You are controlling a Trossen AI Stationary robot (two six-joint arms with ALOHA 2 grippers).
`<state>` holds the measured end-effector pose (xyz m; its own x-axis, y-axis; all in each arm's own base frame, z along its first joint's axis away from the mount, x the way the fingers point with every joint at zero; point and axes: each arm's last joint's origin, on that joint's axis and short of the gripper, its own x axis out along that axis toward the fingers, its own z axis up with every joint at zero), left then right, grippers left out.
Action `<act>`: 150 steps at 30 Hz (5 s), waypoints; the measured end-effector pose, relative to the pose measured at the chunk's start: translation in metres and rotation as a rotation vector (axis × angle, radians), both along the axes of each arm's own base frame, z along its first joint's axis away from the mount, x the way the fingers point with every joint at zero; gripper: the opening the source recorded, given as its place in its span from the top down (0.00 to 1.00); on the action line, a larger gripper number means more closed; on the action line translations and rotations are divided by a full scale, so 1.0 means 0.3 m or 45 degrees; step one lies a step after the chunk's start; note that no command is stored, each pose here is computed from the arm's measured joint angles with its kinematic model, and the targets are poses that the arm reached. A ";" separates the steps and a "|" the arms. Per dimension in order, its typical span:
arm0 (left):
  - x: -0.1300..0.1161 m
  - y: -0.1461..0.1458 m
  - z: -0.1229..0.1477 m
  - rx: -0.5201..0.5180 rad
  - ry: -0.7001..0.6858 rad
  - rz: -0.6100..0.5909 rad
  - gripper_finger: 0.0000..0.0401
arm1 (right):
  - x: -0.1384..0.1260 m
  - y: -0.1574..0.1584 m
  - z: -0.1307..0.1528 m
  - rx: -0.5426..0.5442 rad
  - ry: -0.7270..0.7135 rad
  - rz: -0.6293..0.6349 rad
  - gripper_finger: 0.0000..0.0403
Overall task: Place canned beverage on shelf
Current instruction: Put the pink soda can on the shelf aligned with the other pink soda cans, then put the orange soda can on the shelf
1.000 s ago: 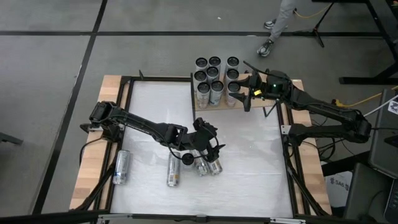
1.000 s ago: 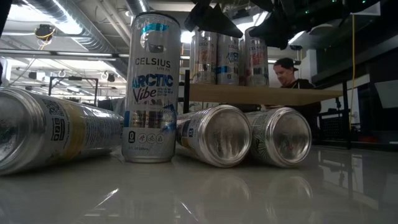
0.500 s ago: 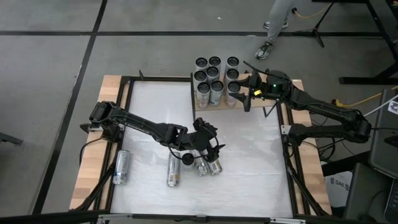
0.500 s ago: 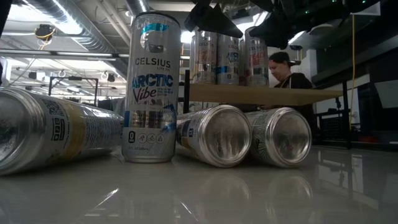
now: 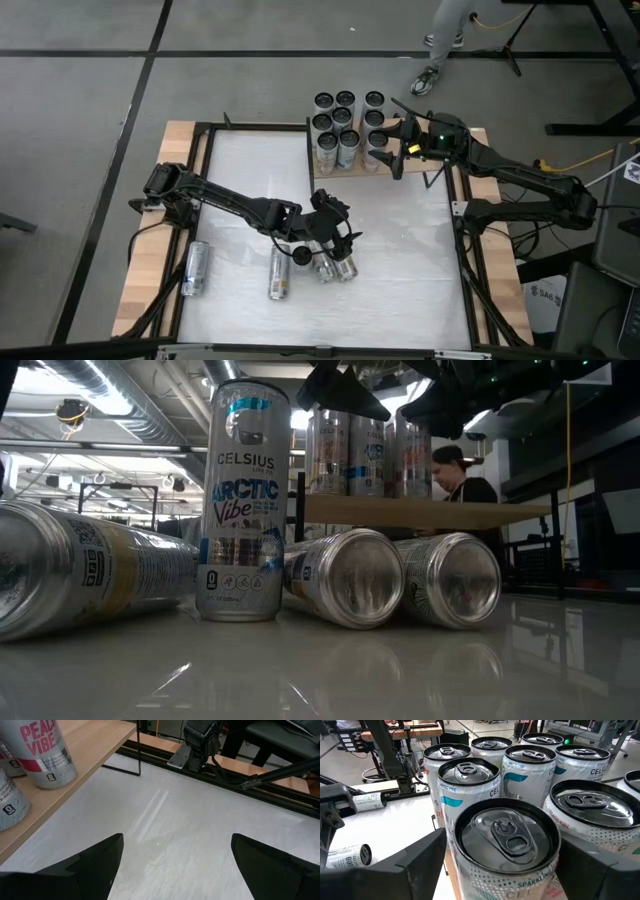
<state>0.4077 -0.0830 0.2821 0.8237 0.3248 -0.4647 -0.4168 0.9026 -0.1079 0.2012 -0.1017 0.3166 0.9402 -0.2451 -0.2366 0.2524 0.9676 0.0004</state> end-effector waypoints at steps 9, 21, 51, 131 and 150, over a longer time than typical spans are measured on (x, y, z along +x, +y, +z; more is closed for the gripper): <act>0.000 0.000 0.000 0.000 0.000 0.000 0.09 | -0.002 0.001 0.002 -0.002 -0.004 0.000 0.21; 0.000 0.000 0.000 0.000 0.000 0.000 0.09 | -0.053 0.029 0.055 -0.050 -0.094 0.000 0.21; 0.001 -0.001 0.039 -0.009 -0.039 -0.005 0.09 | -0.089 0.225 0.124 0.012 -0.259 0.362 0.21; -0.422 -0.310 -0.372 -0.928 0.548 0.904 0.09 | 0.059 0.471 0.008 0.271 0.005 0.795 0.21; -0.436 -0.300 -0.438 -0.926 0.543 0.823 0.21 | 0.058 0.471 0.009 0.271 0.004 0.795 0.21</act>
